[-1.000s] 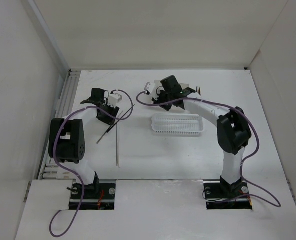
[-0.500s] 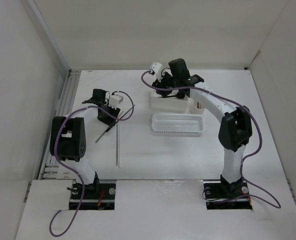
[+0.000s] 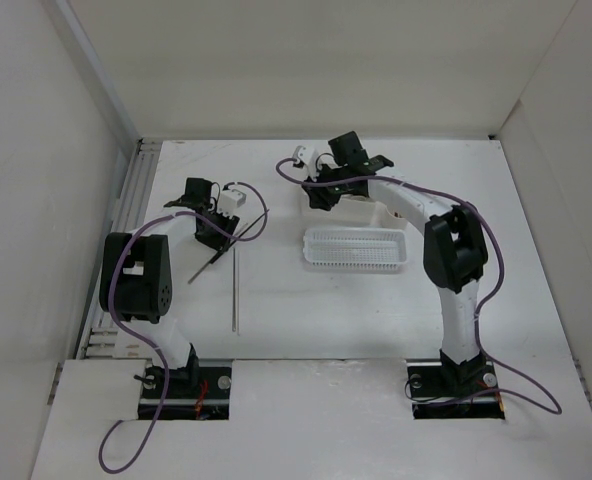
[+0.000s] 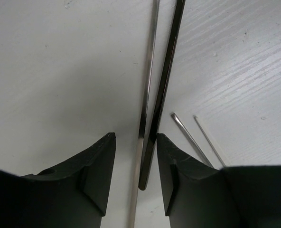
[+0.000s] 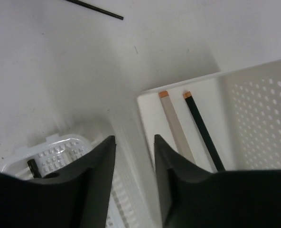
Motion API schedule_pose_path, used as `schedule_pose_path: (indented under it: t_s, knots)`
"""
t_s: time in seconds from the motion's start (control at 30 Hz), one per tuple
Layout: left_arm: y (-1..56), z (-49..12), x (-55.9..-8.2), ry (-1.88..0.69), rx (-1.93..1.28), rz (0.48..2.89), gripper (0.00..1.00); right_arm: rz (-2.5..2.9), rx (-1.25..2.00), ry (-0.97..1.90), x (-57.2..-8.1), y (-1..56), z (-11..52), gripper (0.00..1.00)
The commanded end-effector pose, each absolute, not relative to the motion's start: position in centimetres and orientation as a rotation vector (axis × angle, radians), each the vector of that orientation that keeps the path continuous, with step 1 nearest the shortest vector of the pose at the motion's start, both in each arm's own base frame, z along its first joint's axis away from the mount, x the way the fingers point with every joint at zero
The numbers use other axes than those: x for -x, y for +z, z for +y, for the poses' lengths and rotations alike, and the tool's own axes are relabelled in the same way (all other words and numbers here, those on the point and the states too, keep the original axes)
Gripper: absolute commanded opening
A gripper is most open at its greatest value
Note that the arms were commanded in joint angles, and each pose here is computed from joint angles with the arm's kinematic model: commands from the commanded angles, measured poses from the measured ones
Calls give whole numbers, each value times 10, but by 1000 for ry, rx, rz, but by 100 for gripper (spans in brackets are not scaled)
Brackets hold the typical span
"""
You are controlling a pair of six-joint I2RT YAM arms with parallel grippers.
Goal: Sort the eating utensils into containers
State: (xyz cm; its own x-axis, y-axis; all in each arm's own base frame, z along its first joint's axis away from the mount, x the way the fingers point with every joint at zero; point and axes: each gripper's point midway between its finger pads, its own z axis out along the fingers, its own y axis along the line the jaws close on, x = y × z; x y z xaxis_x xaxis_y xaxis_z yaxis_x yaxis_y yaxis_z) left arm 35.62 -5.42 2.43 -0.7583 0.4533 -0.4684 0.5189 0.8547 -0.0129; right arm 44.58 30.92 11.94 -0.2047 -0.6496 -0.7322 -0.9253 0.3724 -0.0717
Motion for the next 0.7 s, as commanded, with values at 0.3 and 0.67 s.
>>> schedule_pose_path:
  t_s: [0.3,0.67]
  knots:
    - [32,-49,-353,-155,-709,2571,28,1947,1359,441,-446,115,301,14]
    - [37,-49,-357,-153,-708,2562,35,1841,1453,439,-425,134,294,11]
